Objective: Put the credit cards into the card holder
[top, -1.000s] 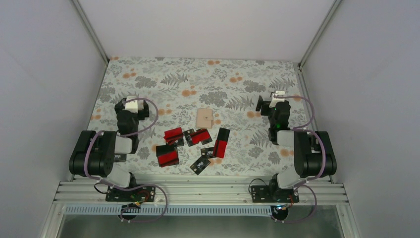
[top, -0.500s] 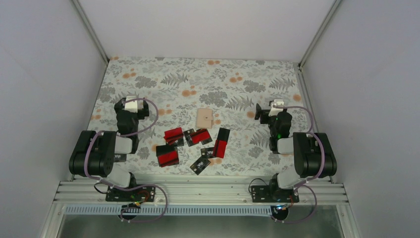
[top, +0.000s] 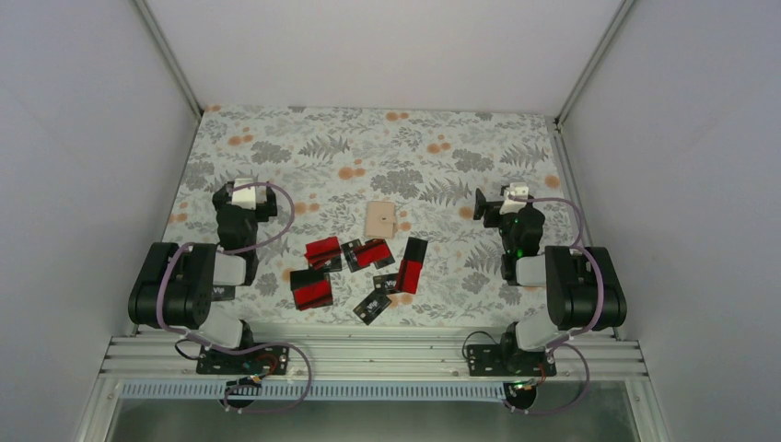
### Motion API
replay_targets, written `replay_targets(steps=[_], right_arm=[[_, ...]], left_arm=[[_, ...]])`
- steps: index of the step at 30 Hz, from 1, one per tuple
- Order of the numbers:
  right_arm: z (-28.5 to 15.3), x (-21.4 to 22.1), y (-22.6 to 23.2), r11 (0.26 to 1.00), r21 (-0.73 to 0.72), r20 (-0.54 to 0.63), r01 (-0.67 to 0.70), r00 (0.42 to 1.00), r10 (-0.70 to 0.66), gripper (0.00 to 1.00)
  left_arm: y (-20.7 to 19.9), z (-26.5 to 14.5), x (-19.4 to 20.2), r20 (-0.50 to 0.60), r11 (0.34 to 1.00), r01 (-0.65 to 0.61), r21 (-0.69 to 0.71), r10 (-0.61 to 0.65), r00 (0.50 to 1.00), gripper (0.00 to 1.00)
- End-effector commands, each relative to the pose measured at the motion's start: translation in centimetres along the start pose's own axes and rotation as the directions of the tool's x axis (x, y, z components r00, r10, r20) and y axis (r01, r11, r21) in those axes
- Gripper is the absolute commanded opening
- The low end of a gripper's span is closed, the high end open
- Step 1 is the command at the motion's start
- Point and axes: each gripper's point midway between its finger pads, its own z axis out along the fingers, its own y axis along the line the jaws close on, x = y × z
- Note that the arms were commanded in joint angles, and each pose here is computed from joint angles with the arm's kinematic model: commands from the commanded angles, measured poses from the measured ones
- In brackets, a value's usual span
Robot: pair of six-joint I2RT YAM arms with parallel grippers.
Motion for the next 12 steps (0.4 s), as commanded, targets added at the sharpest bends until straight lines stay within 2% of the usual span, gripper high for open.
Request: replay_targets(steps=[1, 12], right_arm=[[-0.19, -1.92, -0.26, 1.000, 0.009, 0.071, 0.024, 0.997, -0.025, 1.00], [-0.09, -1.87, -0.24, 1.000, 0.000, 0.068, 0.024, 0.997, -0.024, 1.00]], left_arm=[[-0.10, -0.24, -0.58, 0.034, 1.000, 0.016, 0.013, -0.016, 0.999, 1.00], [-0.10, -0.23, -0.62, 0.035, 1.000, 0.016, 0.014, -0.017, 0.999, 1.00]])
